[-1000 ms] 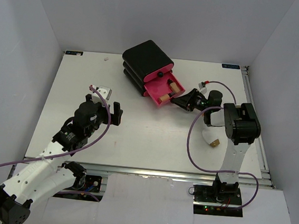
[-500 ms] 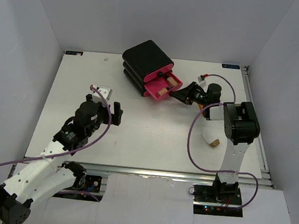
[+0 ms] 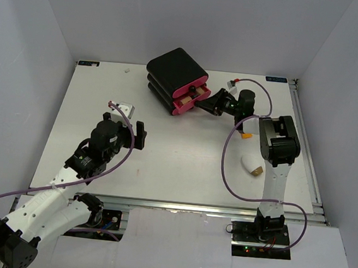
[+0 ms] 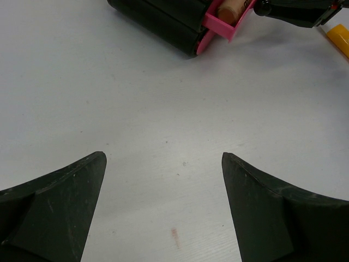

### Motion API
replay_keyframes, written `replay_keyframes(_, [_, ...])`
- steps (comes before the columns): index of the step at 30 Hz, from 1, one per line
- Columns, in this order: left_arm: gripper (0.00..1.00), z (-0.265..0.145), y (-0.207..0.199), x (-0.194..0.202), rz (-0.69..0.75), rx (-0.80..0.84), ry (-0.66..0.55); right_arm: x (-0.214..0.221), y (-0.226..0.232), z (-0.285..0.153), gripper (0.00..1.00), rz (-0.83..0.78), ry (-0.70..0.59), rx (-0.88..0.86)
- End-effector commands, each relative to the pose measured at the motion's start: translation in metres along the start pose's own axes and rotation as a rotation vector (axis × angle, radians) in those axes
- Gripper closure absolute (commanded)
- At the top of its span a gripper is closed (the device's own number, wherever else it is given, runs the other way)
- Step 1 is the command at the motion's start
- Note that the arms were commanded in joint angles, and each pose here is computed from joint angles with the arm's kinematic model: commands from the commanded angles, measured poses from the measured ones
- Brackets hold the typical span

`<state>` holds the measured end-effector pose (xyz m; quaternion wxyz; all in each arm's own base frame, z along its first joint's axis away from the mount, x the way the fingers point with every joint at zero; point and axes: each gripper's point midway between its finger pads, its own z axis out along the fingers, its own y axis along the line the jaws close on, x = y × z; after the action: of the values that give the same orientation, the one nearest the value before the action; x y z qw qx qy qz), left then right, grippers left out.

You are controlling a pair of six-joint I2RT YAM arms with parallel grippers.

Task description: Organize the makeup

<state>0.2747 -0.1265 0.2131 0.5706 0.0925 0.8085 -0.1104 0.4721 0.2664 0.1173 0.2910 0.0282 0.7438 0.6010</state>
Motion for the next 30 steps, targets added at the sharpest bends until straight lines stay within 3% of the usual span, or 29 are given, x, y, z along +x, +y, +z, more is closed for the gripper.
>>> replay_keyframes(1, [0.02, 0.002, 0.001, -0.001, -0.001, 0.002, -0.008, -0.03, 0.026, 0.024, 0.6, -0.126, -0.044, -0.071])
replay_keyframes(14, [0.02, 0.005, 0.002, 0.002, 0.002, 0.0, 0.005, -0.043, 0.014, 0.063, 0.54, -0.144, -0.037, -0.068])
replay_keyframes(25, [0.02, 0.001, -0.002, -0.003, -0.001, 0.027, -0.012, -0.022, 0.01, 0.02, 0.42, -0.186, -0.02, -0.053])
replay_keyframes(30, [0.02, 0.0, -0.003, -0.004, -0.003, 0.031, -0.016, -0.015, -0.006, 0.01, 0.41, -0.162, -0.021, -0.027])
